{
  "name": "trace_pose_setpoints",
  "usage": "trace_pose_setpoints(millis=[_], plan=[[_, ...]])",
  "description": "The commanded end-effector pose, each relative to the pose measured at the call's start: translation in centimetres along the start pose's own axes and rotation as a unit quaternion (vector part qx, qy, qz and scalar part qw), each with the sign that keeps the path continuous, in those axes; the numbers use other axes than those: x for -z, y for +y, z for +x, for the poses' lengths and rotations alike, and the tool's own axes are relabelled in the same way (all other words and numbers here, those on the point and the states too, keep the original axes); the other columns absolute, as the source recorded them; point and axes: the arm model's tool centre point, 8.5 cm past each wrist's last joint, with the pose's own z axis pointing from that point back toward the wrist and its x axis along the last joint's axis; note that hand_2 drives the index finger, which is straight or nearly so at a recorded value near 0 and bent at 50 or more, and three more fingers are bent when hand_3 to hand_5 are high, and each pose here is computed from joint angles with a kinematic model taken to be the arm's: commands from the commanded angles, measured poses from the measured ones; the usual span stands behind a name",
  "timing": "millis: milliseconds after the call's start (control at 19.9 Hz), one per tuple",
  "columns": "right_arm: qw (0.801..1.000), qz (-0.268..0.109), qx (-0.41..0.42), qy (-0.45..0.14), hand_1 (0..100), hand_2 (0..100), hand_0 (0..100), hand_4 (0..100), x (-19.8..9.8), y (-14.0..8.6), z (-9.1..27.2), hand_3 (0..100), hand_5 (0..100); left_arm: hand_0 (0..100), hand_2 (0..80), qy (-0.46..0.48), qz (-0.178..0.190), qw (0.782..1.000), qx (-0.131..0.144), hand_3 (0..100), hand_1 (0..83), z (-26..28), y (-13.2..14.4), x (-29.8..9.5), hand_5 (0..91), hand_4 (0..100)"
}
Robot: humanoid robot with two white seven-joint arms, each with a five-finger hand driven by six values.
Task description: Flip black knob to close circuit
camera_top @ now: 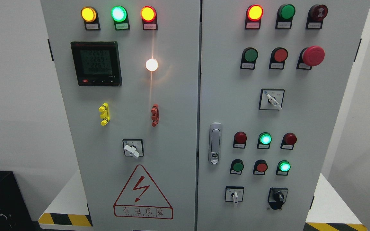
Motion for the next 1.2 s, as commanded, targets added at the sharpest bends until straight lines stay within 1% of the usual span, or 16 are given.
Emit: trace_pose_setpoints(millis=[0, 301, 452, 652, 703, 853, 1054, 1104, 1154], plan=[[1.000, 0.001, -0.016, 0.004, 9, 0, 0, 0, 0.0, 0.0, -0.2, 0, 0, 12, 0.0, -0.003, -0.002, 1.000, -0.001, 0, 55.6, -0.4, -0.2, 0.0, 0.0, 0], [1.000, 0.005, -0.016, 0.002, 9, 0, 0, 0, 0.0, 0.0, -0.1, 0, 0, 12, 0.0, -0.003, -0.002, 1.000, -0.001, 0, 55.6, -0.4, -0.2, 0.0, 0.0, 0], [1.000, 0.018, -0.014, -0.004, 9, 0, 0, 0, 0.0, 0.2, 0.0, 0, 0, 12, 0.0, -0.003, -0.002, 1.000, -0.001, 0, 55.6, -0.4, -0.2, 0.0, 0.0, 0], [0.996, 0.064, -0.012, -0.068, 10, 0, 0, 0, -0.2, 1.1, 1.3, 0, 0, 12, 0.0, -0.003, -0.002, 1.000, -0.002, 0, 55.6, -0.4, -0.2, 0.0, 0.0, 0], [0.995, 0.070, -0.011, -0.077, 10, 0, 0, 0, -0.2, 1.2, 1.5, 0, 0, 12, 0.0, -0.003, -0.002, 1.000, -0.001, 0, 55.6, -0.4, -0.2, 0.0, 0.0, 0], [0.992, 0.079, -0.004, -0.103, 10, 0, 0, 0, -0.3, 1.1, 2.3, 0, 0, 12, 0.0, -0.003, -0.002, 1.000, -0.002, 0, 55.6, -0.4, -0.2, 0.0, 0.0, 0], [0.985, 0.079, -0.010, -0.155, 10, 0, 0, 0, -0.4, 0.9, 4.9, 0, 0, 12, 0.0, -0.003, -0.002, 1.000, -0.001, 0, 55.6, -0.4, -0.2, 0.0, 0.0, 0], [0.983, 0.077, -0.012, -0.167, 10, 0, 0, 0, -0.5, 0.8, 5.9, 2, 0, 12, 0.0, -0.003, -0.002, 1.000, -0.002, 0, 55.6, -0.4, -0.2, 0.0, 0.0, 0], [0.979, 0.077, -0.017, -0.186, 10, 2, 0, 3, -0.6, 0.9, 7.2, 11, 0, 12, 0.0, -0.003, -0.002, 1.000, -0.002, 0, 55.6, -0.4, -0.2, 0.0, 0.0, 0]])
